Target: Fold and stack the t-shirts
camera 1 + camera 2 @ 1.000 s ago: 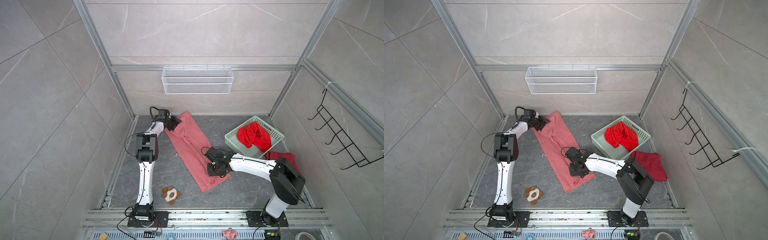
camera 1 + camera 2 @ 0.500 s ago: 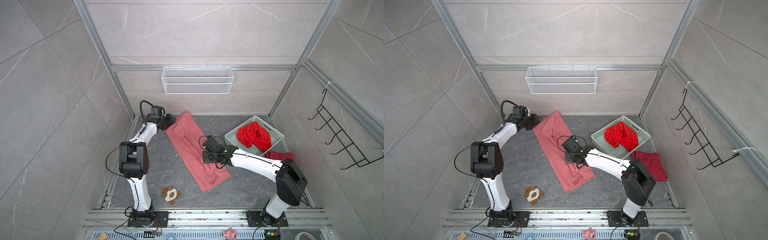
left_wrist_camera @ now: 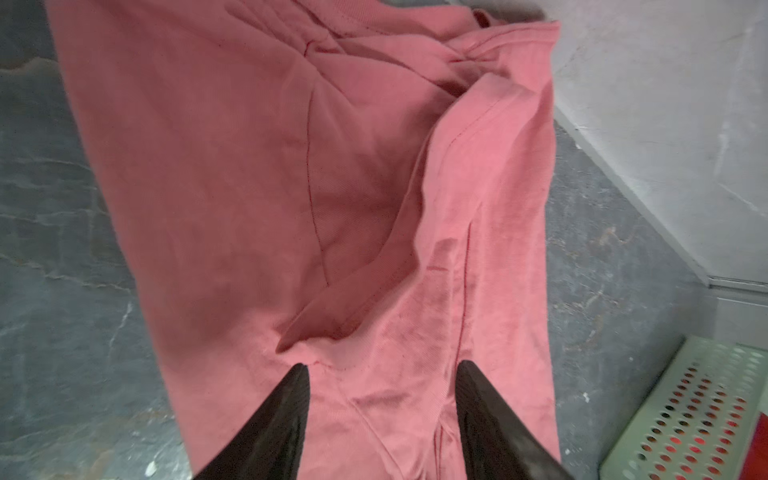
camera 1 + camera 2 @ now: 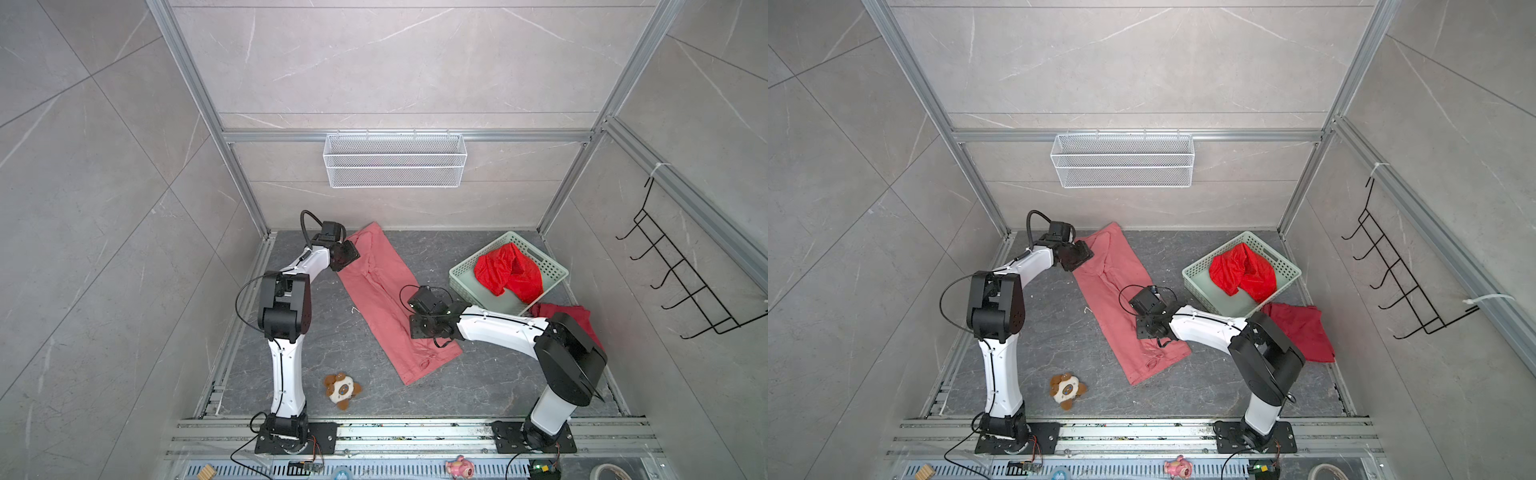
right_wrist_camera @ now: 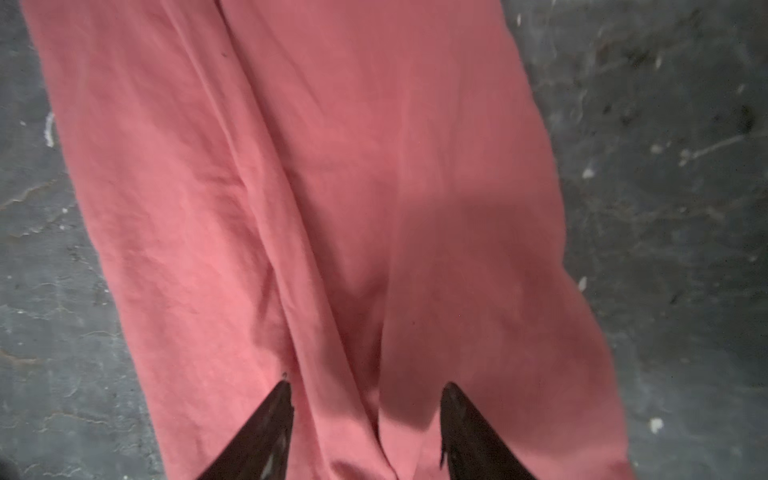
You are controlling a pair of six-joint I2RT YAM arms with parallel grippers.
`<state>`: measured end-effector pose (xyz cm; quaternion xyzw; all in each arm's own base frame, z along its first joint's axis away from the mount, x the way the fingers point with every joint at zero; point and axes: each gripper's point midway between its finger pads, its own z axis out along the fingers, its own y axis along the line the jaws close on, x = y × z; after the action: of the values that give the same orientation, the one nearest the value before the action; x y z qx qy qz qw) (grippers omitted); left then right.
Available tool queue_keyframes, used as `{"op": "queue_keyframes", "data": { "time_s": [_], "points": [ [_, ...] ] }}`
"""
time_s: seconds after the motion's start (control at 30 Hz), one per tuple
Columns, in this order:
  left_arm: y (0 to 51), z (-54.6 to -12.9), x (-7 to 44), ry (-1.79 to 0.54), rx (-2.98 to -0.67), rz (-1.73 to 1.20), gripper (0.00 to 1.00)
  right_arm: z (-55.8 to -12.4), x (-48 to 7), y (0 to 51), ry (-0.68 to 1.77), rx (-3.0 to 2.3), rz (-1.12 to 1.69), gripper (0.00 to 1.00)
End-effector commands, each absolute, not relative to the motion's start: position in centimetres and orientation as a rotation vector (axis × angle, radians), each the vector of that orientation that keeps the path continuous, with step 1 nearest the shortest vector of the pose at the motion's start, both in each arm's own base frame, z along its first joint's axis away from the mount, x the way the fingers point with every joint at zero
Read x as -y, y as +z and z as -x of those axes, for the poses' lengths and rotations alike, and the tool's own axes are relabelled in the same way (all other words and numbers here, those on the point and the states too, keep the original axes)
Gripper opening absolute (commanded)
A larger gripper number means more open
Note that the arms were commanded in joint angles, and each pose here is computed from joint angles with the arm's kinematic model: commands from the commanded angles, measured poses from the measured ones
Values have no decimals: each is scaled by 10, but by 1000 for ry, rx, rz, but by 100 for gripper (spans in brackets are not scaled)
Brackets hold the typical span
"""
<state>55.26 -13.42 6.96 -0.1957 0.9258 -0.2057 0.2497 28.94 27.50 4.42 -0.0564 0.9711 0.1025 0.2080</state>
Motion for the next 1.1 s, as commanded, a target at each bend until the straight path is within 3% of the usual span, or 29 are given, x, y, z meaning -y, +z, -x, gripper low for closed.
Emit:
{"op": "queue_keyframes", "data": {
  "time_s": [0.0,0.27,0.4,0.63,1.07],
  "points": [
    [56,-554,140,-464,-2557,566,59,-278,-269,21,308,-2758,57,58],
    [14,-570,200,-567,-2646,468,59,-244,-255,-9,329,-2819,-137,55],
    [15,-575,245,-689,-2644,331,59,-218,-250,-19,306,-2834,-217,55],
    [22,-575,267,-777,-2614,282,59,-182,-243,-30,226,-2821,-286,54],
    [73,-582,284,-904,-2513,155,58,-191,-251,-9,109,-2798,-123,56]
  ]
}}
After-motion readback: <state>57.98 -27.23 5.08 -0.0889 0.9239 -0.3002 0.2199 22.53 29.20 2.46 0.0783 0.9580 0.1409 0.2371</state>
